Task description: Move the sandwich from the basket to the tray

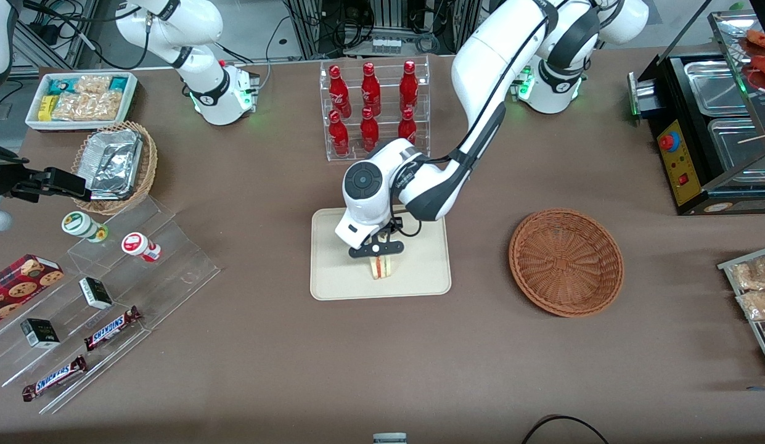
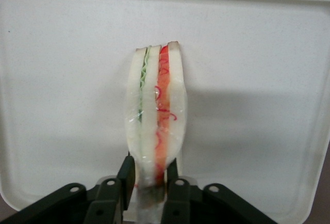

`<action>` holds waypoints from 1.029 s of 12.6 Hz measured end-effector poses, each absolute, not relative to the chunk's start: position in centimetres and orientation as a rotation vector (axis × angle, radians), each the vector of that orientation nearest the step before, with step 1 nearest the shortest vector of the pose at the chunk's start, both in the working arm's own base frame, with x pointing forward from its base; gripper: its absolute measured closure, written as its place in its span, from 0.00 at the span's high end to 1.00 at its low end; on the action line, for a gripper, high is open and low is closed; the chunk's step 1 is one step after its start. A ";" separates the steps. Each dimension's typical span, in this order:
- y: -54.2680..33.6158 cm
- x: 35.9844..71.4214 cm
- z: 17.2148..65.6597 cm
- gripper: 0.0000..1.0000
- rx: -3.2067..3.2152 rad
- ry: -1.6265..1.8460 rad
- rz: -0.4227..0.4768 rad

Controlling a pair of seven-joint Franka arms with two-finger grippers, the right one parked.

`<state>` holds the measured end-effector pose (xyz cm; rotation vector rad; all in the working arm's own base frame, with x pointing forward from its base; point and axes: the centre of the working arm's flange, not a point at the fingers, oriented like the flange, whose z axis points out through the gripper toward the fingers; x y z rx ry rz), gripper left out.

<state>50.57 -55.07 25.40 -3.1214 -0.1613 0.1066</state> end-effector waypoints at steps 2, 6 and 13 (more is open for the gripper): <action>-55.3 50.5 25.8 0.59 -3.127 -0.159 0.099; -55.5 51.2 28.7 0.99 -3.148 -0.169 0.064; -51.2 53.3 36.8 1.00 -3.117 -0.077 0.063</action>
